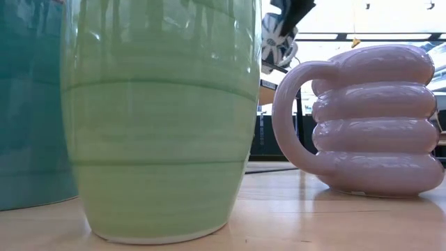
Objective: Place coffee mugs
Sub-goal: Put the blue mug on the shelf
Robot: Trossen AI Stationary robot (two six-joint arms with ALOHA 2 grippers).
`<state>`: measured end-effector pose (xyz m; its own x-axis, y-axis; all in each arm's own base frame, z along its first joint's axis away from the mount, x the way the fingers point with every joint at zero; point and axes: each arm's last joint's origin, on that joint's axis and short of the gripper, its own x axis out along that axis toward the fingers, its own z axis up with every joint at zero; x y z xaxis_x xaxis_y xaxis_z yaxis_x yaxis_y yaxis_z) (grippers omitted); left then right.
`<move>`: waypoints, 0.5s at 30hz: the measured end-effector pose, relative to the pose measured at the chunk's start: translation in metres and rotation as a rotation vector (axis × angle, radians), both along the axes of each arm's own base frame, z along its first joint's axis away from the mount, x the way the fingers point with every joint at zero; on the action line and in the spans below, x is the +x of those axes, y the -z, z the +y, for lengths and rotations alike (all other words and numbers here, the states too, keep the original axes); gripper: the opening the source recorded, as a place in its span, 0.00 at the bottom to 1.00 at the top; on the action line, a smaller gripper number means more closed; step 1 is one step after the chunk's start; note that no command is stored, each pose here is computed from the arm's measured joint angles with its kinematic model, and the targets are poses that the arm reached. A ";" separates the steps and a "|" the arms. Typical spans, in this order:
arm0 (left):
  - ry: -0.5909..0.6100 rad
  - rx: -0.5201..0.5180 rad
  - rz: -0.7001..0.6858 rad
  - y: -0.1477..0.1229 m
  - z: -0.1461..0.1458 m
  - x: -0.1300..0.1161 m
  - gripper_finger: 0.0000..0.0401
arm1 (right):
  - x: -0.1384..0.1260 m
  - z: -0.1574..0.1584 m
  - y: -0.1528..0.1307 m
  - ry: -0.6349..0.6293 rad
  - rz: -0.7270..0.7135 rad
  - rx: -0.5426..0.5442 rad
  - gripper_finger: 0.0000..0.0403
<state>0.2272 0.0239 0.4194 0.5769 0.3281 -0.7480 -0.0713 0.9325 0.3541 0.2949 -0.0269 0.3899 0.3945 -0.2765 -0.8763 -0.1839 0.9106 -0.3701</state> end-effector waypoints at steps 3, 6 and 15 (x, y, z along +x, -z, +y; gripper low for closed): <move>-0.014 -0.010 -0.016 -0.002 0.000 -0.004 0.49 | 0.018 -0.006 0.005 -0.058 0.064 0.007 0.08; -0.021 -0.015 -0.022 -0.004 0.000 -0.008 0.49 | 0.034 -0.011 0.005 -0.096 0.080 -0.002 0.08; -0.045 -0.034 -0.038 -0.004 -0.001 -0.008 0.49 | 0.072 -0.040 0.018 -0.164 0.131 0.005 0.08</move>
<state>0.2190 0.0234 0.4238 0.5902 0.3293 -0.7371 -0.1266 0.9395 0.3184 0.3669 -0.0667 0.3719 0.3168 -0.2131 -0.9242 -0.3763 0.8663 -0.3287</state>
